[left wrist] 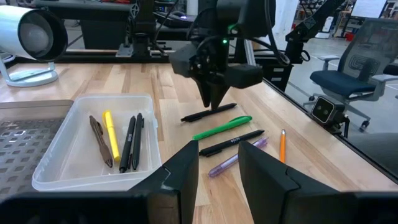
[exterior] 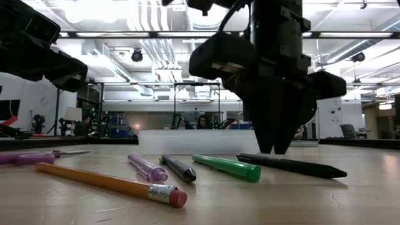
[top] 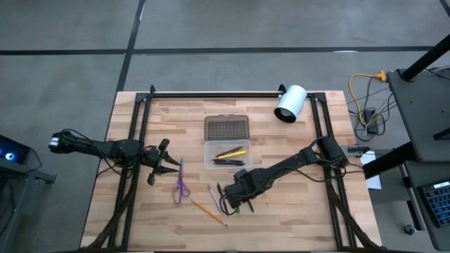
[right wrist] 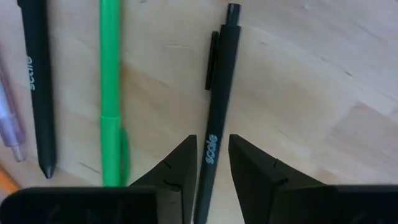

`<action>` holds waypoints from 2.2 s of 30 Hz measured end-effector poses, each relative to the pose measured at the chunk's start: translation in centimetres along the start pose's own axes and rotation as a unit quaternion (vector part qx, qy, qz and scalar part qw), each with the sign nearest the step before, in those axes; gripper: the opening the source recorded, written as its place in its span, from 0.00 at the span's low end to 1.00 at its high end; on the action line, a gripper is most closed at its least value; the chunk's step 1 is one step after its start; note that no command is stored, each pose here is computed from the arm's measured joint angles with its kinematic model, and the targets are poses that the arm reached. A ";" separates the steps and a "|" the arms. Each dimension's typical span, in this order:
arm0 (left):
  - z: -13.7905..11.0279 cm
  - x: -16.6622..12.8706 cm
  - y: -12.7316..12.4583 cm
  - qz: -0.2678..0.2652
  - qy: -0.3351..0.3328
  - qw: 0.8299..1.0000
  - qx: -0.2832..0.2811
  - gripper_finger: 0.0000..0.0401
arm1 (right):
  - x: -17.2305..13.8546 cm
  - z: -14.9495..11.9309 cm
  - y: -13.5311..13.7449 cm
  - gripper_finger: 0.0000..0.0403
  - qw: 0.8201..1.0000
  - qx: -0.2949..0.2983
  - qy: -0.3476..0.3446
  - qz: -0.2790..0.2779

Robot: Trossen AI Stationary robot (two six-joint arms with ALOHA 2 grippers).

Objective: Pick & place school supplies into a supply box
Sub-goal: Put the black pen into the supply box

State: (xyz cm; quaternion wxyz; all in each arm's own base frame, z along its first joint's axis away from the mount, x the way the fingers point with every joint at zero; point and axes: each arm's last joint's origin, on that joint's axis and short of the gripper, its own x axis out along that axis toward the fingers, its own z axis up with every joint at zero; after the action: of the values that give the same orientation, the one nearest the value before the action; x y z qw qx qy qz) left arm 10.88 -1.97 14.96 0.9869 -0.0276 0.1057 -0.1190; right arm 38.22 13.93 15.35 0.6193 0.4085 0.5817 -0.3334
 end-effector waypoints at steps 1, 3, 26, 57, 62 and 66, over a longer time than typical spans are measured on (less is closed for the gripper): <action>0.0 0.0 0.0 0.000 0.000 1.000 0.000 0.25 | 0.3 0.0 -0.1 0.21 1.000 -0.001 0.000 0.004; 0.0 0.0 0.0 0.000 0.000 1.000 0.000 0.25 | 0.8 -0.1 -0.3 0.21 1.000 -0.001 0.001 0.005; 0.0 0.0 0.0 0.000 0.000 1.000 0.000 0.25 | 2.0 -0.6 -1.1 0.17 0.997 -0.065 -0.033 -0.002; 0.0 0.0 0.0 0.000 0.000 1.000 0.000 0.25 | -0.3 0.3 0.4 0.03 0.979 -0.194 -0.057 -0.002; 0.0 0.0 0.0 0.000 0.000 1.000 0.000 0.25 | -1.2 1.3 0.8 0.03 0.967 -0.245 -0.065 0.003; 0.0 0.0 0.0 0.000 0.000 1.000 0.000 0.25 | -1.9 2.3 1.1 0.03 0.954 -0.286 -0.088 0.001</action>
State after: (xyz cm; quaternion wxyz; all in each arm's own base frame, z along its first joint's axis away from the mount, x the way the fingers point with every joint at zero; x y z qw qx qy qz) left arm 10.87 -1.97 14.97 0.9869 -0.0276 0.1055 -0.1189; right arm 40.07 12.27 17.33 0.7590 0.1841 0.5958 -0.1871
